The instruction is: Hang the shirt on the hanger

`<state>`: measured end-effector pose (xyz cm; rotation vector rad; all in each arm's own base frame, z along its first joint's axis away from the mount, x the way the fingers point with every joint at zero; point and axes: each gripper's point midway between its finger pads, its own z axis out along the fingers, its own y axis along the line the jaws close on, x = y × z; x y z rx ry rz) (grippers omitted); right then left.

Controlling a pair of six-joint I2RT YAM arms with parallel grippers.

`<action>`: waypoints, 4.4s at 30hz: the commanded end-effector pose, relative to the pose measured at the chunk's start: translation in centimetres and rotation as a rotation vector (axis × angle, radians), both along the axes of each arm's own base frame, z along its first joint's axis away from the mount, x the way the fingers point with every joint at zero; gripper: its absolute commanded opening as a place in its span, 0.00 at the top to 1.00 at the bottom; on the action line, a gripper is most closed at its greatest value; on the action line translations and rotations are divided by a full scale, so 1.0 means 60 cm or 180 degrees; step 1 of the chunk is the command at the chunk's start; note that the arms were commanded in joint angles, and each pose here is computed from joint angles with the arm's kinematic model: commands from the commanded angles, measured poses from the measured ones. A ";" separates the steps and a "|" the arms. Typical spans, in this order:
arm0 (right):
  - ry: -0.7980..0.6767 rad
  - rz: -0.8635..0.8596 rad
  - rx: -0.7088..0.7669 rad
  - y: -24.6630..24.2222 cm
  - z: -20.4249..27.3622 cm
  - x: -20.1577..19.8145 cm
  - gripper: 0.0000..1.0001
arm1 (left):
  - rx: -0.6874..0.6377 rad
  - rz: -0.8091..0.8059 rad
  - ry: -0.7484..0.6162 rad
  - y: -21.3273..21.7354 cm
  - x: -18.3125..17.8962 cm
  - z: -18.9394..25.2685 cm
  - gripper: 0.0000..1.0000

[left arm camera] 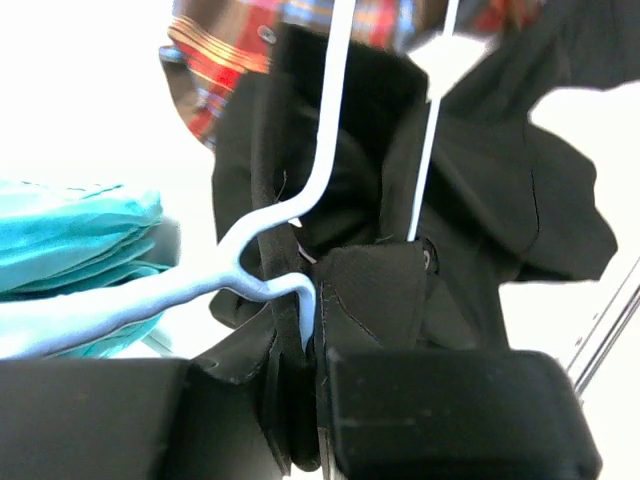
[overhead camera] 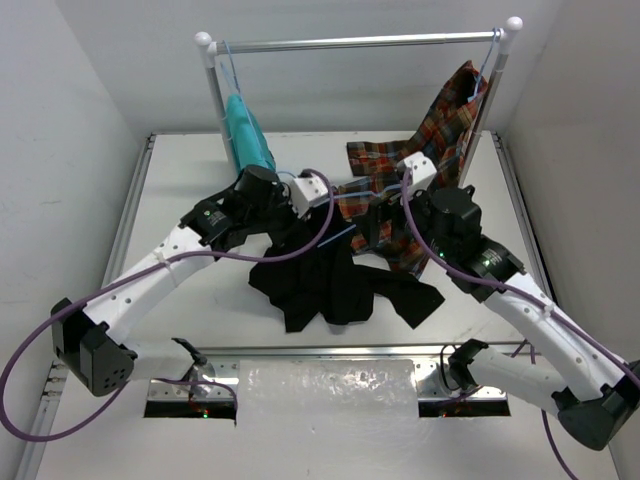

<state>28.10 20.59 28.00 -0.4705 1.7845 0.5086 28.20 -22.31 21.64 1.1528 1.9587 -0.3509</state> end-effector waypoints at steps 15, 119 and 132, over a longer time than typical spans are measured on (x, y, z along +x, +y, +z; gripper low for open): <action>0.0535 0.0183 0.0688 0.075 -0.033 0.007 0.40 | -0.0991 0.1015 -0.0496 0.016 0.060 0.165 1.00; 0.1896 -0.0621 0.1328 0.057 -0.328 0.155 0.98 | -0.0850 0.1745 0.0049 0.043 0.093 -0.049 1.00; 0.1006 -0.1473 0.0682 -0.117 -0.160 0.248 1.00 | 0.0094 0.0686 -0.0865 0.089 0.065 -0.030 1.00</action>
